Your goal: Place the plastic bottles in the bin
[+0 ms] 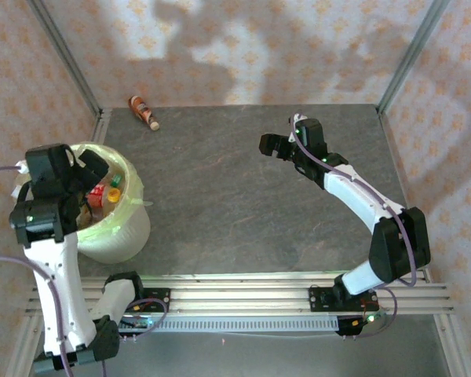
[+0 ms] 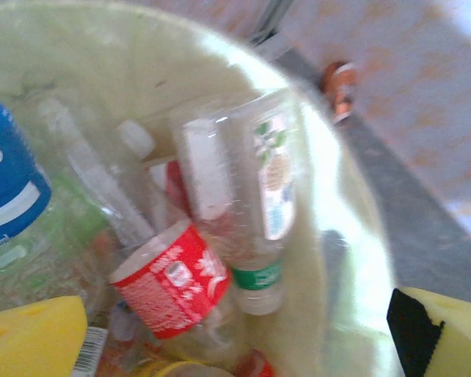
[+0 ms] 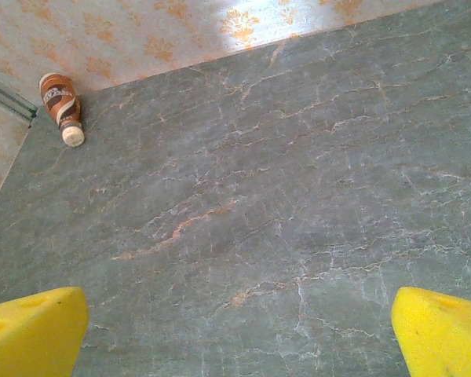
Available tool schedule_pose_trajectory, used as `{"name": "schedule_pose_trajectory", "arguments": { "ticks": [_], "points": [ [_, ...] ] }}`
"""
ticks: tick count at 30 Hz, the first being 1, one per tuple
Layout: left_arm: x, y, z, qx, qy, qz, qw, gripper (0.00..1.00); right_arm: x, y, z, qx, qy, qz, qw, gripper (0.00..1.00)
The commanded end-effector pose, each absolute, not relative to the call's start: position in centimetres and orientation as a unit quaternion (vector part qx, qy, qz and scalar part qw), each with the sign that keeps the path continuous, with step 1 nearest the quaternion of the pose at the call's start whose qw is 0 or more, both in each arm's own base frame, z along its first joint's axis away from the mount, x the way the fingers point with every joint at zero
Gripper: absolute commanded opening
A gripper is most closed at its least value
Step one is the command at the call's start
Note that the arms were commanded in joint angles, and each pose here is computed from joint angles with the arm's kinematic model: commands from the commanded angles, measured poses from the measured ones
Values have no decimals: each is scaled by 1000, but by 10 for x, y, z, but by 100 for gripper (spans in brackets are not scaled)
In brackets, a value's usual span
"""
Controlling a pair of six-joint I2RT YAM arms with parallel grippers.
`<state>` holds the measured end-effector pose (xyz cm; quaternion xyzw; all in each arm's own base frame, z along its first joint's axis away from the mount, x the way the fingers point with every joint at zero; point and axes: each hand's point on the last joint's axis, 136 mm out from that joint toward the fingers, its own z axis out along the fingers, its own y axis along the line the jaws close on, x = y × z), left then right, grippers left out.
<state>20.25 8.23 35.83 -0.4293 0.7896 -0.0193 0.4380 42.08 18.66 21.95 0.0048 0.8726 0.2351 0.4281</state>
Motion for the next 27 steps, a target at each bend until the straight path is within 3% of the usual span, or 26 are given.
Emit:
{"name": "schedule_pose_trajectory", "arguments": {
  "ticks": [1, 5, 12, 17, 27],
  "points": [
    [215, 57, 397, -393, 765, -114, 498, 99, 420, 185, 248, 0, 848, 247, 469, 99],
    [254, 9, 437, -322, 724, -281, 541, 99, 415, 176, 257, 12, 837, 239, 492, 99],
    [305, -61, 460, -214, 760, -273, 549, 99, 400, 155, 267, 53, 818, 233, 523, 99],
    [354, -96, 440, -218, 793, -109, 559, 99, 386, 141, 268, 54, 817, 207, 536, 99],
    [470, -166, 371, -221, 813, 20, 538, 100, 354, 101, 273, 66, 831, 123, 539, 99]
  ]
}}
